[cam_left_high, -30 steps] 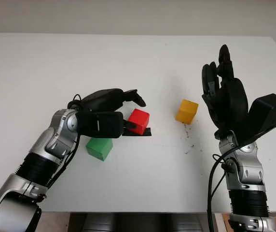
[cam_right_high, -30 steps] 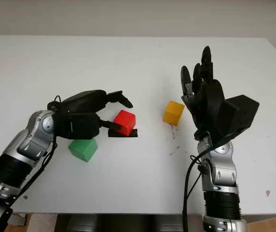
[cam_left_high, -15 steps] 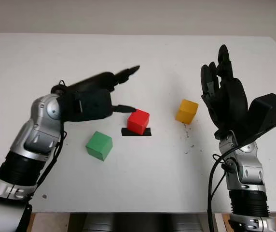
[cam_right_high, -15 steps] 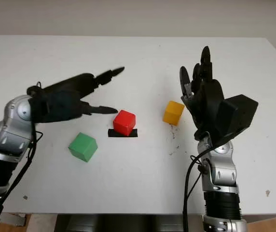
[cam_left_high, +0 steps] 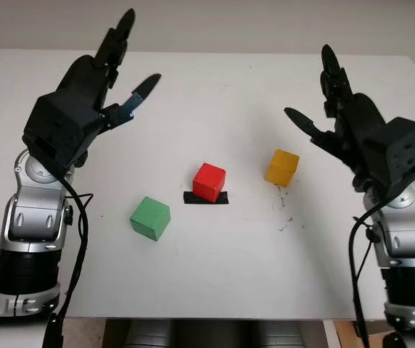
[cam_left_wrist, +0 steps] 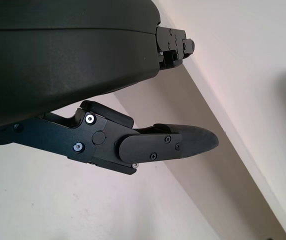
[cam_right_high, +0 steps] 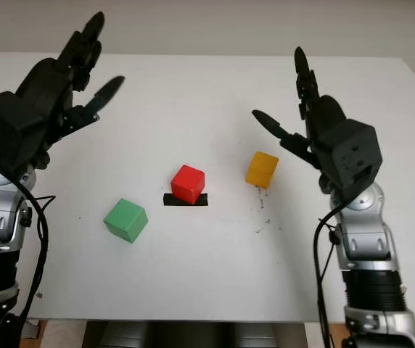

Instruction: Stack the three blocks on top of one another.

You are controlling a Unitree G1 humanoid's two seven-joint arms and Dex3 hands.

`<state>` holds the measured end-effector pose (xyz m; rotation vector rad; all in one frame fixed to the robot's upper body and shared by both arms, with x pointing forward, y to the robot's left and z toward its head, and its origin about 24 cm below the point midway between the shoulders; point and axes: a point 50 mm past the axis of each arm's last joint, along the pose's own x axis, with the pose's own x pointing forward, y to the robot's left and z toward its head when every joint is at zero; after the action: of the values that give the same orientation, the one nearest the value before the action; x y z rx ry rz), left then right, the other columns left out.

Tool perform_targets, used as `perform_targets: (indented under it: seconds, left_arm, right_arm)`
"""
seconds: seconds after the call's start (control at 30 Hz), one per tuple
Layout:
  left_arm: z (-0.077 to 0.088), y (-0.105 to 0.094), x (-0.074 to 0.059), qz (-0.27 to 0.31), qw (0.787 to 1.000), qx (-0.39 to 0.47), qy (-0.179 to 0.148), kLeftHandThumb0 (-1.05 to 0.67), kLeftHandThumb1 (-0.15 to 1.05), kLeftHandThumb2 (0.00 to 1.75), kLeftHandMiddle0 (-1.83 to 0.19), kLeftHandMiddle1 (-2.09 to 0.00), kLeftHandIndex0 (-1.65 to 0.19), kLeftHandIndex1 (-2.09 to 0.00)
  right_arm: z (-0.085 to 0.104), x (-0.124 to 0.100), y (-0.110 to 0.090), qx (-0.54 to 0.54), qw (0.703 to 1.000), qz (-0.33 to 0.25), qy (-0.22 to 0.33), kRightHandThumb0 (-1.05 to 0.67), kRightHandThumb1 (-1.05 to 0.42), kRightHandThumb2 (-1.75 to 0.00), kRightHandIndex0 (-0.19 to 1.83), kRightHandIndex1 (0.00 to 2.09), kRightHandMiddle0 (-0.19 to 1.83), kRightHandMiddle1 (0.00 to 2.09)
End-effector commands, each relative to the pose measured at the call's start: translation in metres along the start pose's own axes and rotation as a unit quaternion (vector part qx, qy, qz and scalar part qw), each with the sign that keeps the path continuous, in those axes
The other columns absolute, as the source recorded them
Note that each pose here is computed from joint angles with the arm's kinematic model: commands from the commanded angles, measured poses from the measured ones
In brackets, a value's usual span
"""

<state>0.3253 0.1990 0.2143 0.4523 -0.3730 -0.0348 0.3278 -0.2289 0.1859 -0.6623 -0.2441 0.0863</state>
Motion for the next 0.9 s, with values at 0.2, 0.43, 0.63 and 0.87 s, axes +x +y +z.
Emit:
perform_targets:
  seconds: [0.2, 0.43, 0.63, 0.87]
  left_arm:
    - [-0.028, -0.009, -0.008, 0.009, 0.999, 0.017, 0.043, -0.64, 1.05, 0.47, 0.11, -0.04, 0.08, -0.06]
    - [-0.034, -0.014, -0.009, 0.006, 0.999, 0.015, 0.046, -0.66, 1.05, 0.47, 0.09, -0.06, 0.07, -0.06]
    - [-0.034, -0.016, -0.008, 0.0, 0.999, 0.007, 0.047, -0.64, 1.05, 0.47, 0.12, -0.05, 0.08, -0.05]
    - [-0.034, -0.016, -0.007, -0.005, 0.999, 0.019, 0.049, -0.64, 1.05, 0.48, 0.1, -0.06, 0.08, -0.05]
  right_arm:
    - [0.009, 0.011, -0.037, -0.135, 0.988, 0.055, 0.042, -0.73, -0.9, -0.04, -0.01, 0.1, 0.08, 0.1]
    - [0.016, 0.014, -0.051, -0.201, 0.977, 0.065, 0.042, -0.67, -0.83, -0.04, 0.06, 0.1, 0.18, 0.1]
    - [0.016, 0.016, -0.065, -0.284, 0.952, 0.11, 0.019, -0.6, -0.79, -0.04, 0.03, 0.07, 0.19, 0.08]
    - [0.028, 0.02, -0.066, -0.381, 0.911, 0.159, -0.006, -0.56, -0.77, -0.05, 0.05, 0.07, 0.25, 0.09]
